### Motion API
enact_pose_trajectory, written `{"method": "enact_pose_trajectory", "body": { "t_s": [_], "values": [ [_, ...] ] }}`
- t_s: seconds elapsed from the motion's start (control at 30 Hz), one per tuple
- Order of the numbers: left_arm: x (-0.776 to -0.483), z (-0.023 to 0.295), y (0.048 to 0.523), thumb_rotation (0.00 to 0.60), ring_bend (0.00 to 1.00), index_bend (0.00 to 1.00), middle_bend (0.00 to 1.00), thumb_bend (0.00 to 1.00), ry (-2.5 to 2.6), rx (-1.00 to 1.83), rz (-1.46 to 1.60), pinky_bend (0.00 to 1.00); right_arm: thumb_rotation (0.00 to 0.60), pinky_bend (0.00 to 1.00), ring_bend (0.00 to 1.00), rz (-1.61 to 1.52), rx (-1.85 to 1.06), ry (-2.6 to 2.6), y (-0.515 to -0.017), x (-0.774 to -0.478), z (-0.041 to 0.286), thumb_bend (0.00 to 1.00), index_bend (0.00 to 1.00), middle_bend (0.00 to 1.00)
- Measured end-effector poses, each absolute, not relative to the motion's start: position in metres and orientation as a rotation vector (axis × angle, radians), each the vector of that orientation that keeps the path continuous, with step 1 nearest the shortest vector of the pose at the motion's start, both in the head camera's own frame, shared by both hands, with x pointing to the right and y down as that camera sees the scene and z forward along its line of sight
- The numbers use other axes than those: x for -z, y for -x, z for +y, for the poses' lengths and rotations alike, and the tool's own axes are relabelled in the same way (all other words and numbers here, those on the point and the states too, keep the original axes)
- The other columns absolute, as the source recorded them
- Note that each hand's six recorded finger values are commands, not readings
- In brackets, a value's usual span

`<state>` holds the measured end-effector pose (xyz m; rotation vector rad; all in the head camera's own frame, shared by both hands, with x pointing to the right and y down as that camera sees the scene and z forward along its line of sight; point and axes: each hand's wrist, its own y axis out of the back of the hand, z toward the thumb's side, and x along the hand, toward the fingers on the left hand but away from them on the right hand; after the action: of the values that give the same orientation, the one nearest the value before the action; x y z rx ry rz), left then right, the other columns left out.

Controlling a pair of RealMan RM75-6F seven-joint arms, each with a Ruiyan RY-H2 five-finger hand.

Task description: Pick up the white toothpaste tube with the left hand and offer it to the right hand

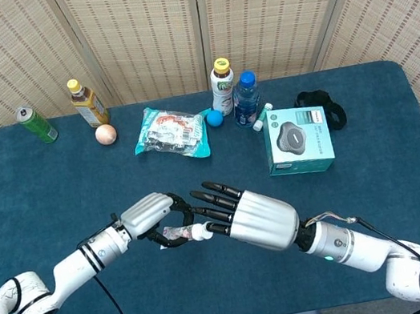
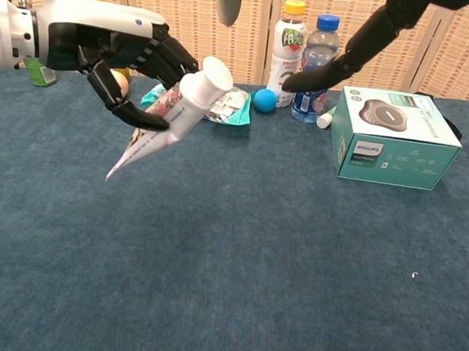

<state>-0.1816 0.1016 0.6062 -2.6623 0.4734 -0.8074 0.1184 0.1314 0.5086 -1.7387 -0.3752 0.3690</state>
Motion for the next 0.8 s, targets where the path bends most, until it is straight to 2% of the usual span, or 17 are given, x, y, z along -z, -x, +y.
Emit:
{"method": "enact_pose_trajectory", "body": {
  "t_s": [0.8],
  "values": [
    [-0.605, 0.095, 0.17, 0.6, 0.36, 0.61, 0.62, 0.36, 2.76, 0.796, 0.454, 0.26, 0.6, 0.15, 0.02, -0.367, -0.354, 1.733, -0.1, -0.522, 0.121, 0.09, 0.48, 0.28]
  ]
}}
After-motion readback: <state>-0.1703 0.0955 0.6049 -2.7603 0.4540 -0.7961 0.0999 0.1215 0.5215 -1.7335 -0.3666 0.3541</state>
